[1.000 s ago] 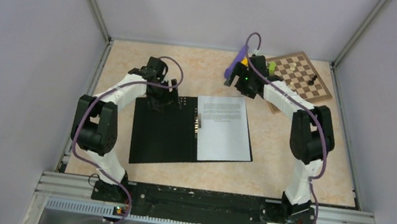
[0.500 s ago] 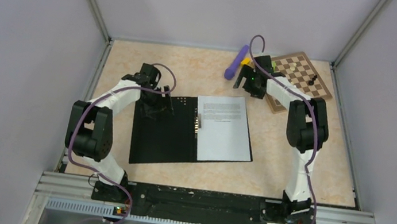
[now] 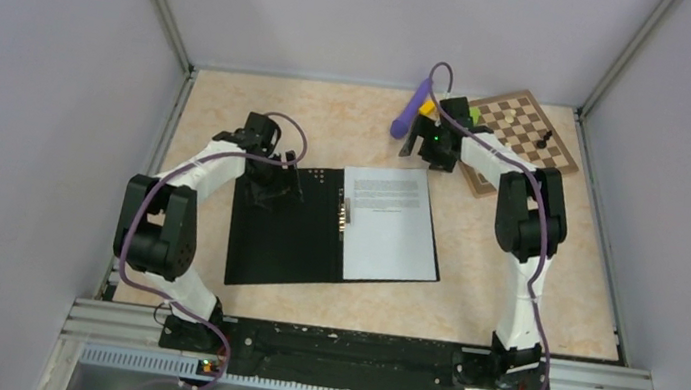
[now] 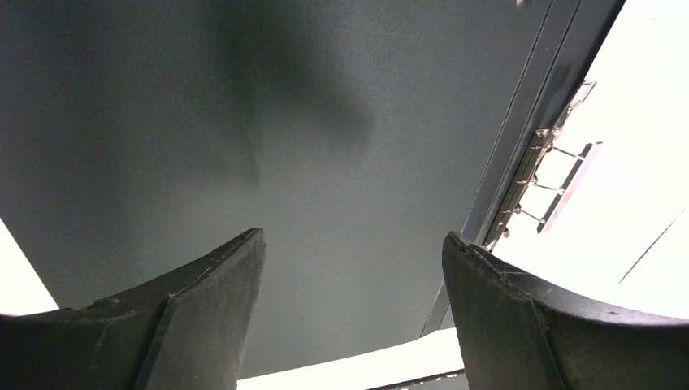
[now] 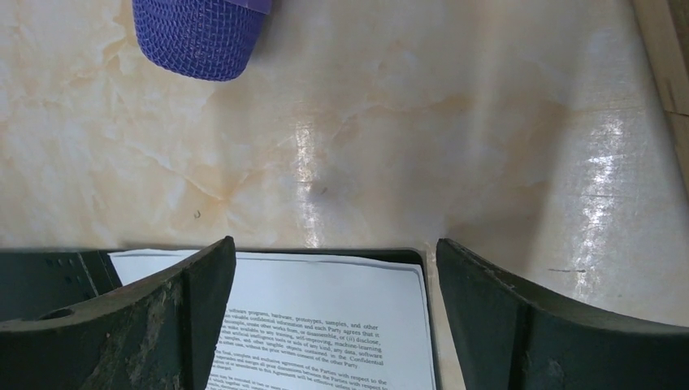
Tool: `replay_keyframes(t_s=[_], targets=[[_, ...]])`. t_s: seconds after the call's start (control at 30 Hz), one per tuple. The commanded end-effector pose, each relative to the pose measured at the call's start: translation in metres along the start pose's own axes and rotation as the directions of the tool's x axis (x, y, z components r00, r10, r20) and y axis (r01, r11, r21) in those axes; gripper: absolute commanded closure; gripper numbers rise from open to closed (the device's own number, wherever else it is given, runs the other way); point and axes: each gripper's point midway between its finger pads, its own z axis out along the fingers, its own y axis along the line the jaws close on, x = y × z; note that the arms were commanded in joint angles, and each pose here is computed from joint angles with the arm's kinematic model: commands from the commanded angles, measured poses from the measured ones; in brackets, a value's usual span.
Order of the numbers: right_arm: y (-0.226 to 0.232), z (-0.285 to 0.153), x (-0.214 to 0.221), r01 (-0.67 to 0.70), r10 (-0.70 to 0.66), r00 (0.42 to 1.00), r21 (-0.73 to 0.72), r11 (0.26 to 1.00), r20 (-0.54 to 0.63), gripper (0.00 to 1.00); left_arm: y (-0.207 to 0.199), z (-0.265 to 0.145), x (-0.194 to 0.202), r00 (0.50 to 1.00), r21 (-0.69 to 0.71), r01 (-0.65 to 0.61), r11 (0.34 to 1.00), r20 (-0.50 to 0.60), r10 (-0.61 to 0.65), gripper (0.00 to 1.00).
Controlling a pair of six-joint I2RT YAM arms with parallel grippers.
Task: Put the files into the folder
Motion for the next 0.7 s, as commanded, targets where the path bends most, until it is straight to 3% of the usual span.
replay_keyframes(t_s=[0.0,0.5,0.67], targets=[[0.01,-0.002,0.007,0.013,-0.014,1.0,-0.045,0.999,-0.009,0.08,0.0,0.006,0.0,1.0,0.011,0.008,1.0,0.003,-0.008,0.15],[0.027,-0.012,0.009,0.023,-0.023,1.0,-0.099,0.995,0.0,0.08,-0.004,0.009,-0.002,1.0,0.029,0.018,0.999,-0.005,-0.018,0.16],[0.017,-0.025,-0.003,0.041,-0.039,0.996,-0.022,0.999,0.081,0.08,-0.005,0.01,-0.002,1.0,0.035,0.018,0.999,-0.009,-0.017,0.16]])
